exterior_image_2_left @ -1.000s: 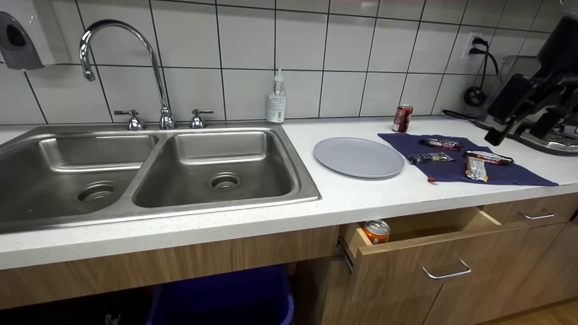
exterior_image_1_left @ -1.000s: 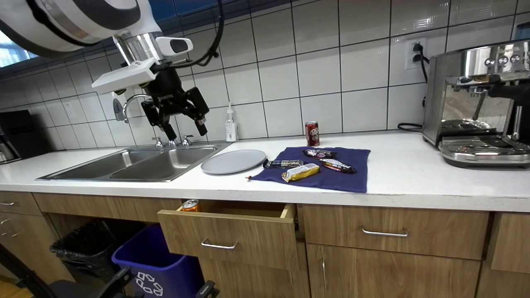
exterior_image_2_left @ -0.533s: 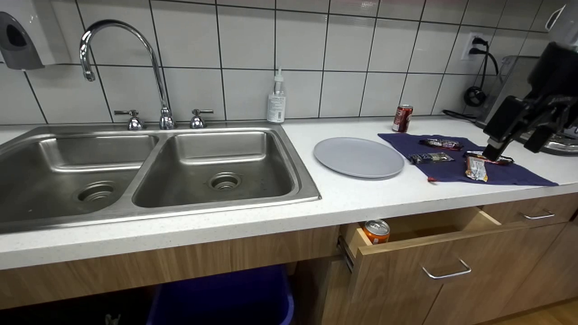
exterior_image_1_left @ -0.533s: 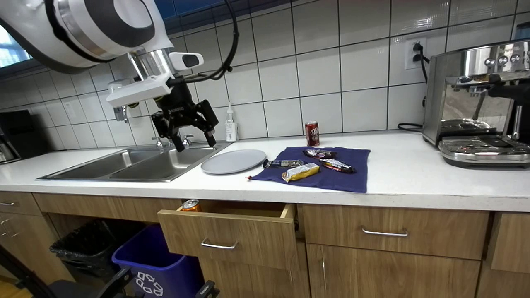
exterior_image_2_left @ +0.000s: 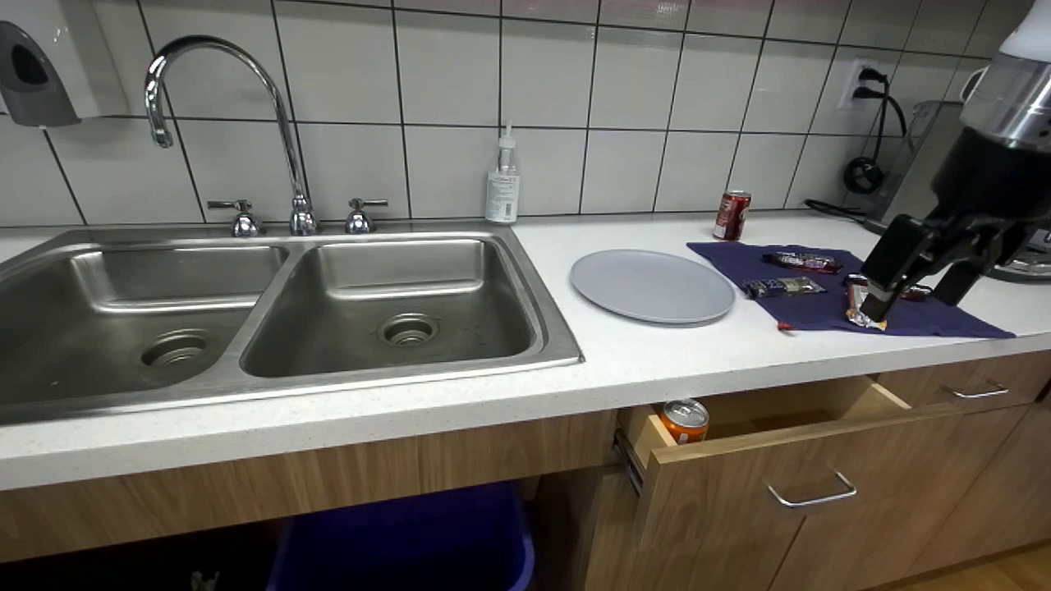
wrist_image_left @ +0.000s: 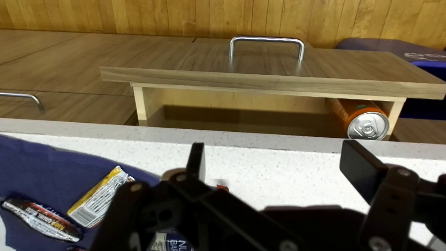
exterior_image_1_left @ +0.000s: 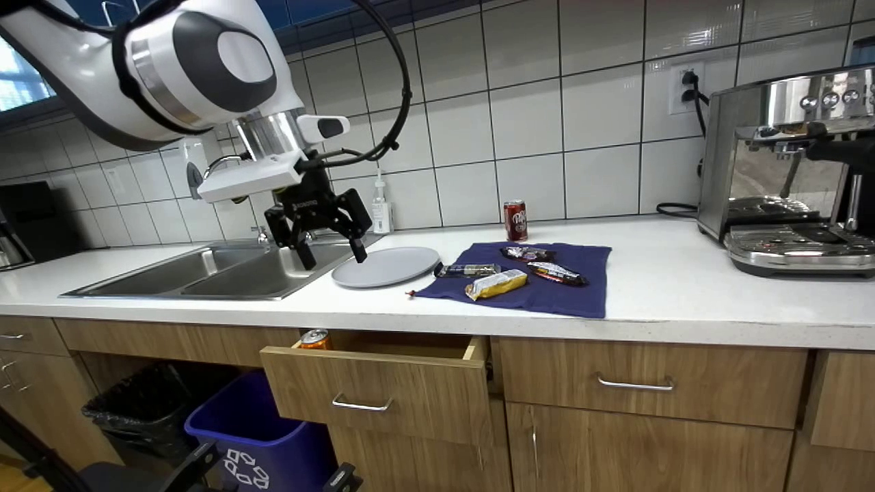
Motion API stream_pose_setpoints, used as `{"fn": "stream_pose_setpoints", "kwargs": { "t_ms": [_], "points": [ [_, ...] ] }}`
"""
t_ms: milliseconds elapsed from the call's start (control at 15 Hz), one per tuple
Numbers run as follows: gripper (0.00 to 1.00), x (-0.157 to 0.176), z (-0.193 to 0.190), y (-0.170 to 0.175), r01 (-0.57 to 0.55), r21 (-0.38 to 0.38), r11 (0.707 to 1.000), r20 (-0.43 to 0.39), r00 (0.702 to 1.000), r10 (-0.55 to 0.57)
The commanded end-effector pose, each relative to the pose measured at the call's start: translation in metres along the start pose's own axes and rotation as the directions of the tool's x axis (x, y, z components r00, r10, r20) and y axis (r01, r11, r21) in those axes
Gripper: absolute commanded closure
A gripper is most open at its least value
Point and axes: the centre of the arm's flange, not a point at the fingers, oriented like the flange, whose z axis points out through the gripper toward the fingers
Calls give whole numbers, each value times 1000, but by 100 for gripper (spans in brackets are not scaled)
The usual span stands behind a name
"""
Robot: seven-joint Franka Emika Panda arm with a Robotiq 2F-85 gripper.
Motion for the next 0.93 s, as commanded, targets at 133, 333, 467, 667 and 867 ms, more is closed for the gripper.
{"fn": "stream_pose_setpoints", "kwargs": {
  "t_ms": [133, 333, 467, 667, 867],
  "points": [
    [0, 15, 28, -1, 13, -11, 1000, 9, 1000, -13],
    [0, 19, 39, -4, 23, -13, 1000, 15, 1000, -23],
    [0, 22, 47, -6, 33, -13, 999, 19, 999, -33],
    [0, 26, 58, -10, 41, -15, 999, 22, 999, -40],
    [0, 30, 71, -14, 45, -16, 999, 30, 999, -44]
  ]
}}
